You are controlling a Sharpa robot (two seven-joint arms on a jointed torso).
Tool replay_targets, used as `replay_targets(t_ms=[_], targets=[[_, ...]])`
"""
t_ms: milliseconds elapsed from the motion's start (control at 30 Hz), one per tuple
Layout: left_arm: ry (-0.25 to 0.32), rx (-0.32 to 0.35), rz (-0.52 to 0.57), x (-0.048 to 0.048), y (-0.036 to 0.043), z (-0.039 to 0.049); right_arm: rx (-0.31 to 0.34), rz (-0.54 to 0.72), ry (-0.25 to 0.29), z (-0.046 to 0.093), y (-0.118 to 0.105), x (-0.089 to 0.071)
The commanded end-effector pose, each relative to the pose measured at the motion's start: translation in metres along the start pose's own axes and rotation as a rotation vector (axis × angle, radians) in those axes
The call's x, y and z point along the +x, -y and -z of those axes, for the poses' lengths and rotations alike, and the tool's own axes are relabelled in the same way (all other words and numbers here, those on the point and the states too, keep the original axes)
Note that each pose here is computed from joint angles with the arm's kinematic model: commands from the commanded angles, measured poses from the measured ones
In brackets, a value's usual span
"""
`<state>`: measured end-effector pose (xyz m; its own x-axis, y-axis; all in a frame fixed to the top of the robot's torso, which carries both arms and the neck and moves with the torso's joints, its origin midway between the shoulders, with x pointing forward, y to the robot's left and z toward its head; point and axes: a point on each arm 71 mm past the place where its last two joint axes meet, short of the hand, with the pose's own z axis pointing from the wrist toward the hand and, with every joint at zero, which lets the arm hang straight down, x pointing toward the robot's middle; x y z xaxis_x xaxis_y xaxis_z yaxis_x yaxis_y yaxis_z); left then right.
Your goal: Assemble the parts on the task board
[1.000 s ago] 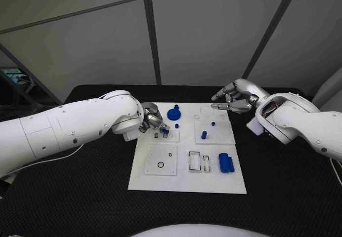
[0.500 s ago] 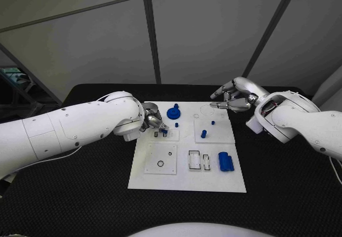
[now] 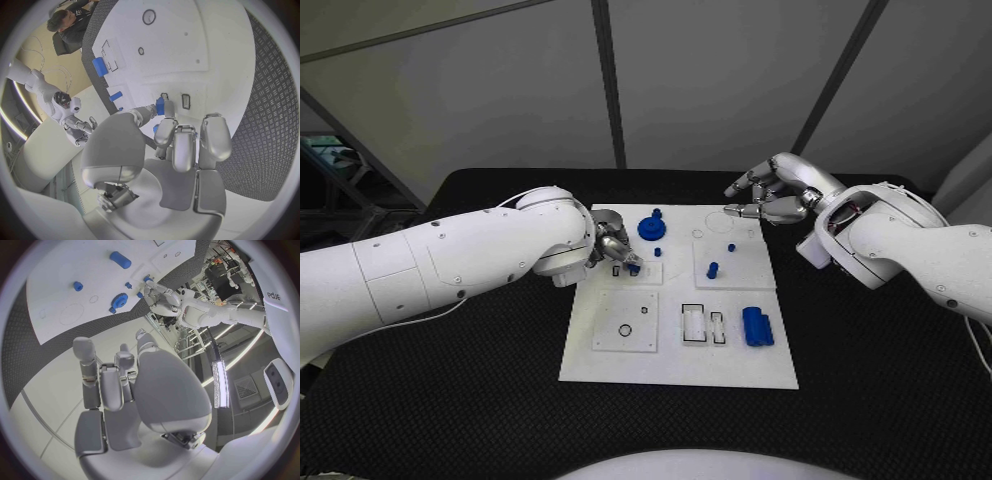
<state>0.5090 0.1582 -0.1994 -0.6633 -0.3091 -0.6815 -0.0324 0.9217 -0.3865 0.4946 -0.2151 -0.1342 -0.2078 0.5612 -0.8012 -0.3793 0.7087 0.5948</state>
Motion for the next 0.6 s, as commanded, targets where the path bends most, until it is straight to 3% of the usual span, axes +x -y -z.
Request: replay_targets(t_ms=[33, 600], targets=[[-0.013, -0.004, -0.026, 0.0014, -0.0006, -0.0002, -0.016, 0.017, 0.016, -0.0004, -0.0023, -0.0013], [-0.025, -0.015, -0.060, 0.0033, -0.0021, 0.0005, -0.010, 0.021, 0.013, -0.0008, -0.0018, -0.0009]])
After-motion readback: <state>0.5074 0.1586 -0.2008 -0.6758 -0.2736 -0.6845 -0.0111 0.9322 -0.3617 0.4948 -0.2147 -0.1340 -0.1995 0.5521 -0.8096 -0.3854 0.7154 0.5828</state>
